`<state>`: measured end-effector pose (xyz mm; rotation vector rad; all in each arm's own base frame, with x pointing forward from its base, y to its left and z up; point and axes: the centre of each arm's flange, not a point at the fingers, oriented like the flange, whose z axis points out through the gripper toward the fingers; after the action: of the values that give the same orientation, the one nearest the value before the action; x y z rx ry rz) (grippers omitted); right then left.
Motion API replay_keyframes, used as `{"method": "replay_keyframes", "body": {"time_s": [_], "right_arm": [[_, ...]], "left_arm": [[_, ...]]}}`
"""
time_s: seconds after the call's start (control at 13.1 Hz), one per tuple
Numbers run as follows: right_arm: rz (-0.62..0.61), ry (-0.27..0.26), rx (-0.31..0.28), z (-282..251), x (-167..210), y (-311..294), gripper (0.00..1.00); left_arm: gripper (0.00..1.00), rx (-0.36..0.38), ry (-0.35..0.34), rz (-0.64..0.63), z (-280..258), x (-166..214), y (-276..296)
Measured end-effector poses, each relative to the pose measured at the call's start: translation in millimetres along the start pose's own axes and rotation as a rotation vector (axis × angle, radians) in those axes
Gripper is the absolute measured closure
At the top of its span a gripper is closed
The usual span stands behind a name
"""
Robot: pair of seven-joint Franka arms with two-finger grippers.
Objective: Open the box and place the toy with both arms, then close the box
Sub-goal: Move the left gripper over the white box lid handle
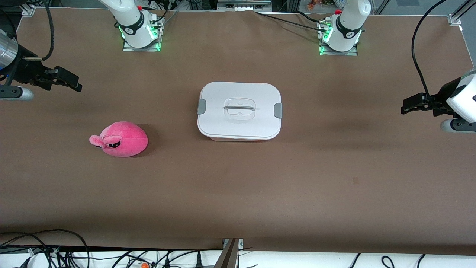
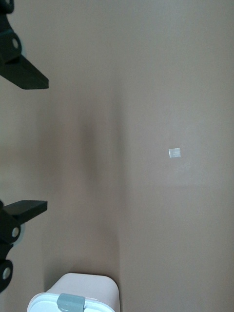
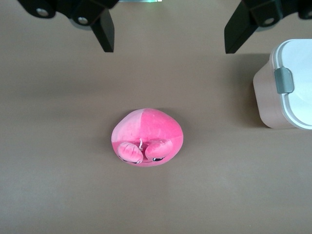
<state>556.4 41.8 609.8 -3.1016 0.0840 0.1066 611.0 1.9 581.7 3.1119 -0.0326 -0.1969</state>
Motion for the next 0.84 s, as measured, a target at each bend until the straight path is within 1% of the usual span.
{"method": "replay_keyframes", "body": {"time_s": [0.23, 0.53, 0.69, 0.84], "right_arm": [[-0.022, 0.013, -0.008, -6, -6, -11, 0.0], [-0.023, 0.026, -0.007, -15, -11, -11, 0.0], [-0.024, 0.026, -0.007, -15, -11, -11, 0.0], [-0.024, 0.027, -0.007, -15, -11, -11, 0.0]], "left_arm": [[0.0, 0.0, 0.0, 0.0, 0, 0, 0], [0.0, -0.004, 0.0, 0.006, 0, 0, 4], [0.0, -0.046, 0.0, 0.017, 0, 0, 13], [0.0, -0.069, -0.007, 0.043, 4, 2, 29]]}}
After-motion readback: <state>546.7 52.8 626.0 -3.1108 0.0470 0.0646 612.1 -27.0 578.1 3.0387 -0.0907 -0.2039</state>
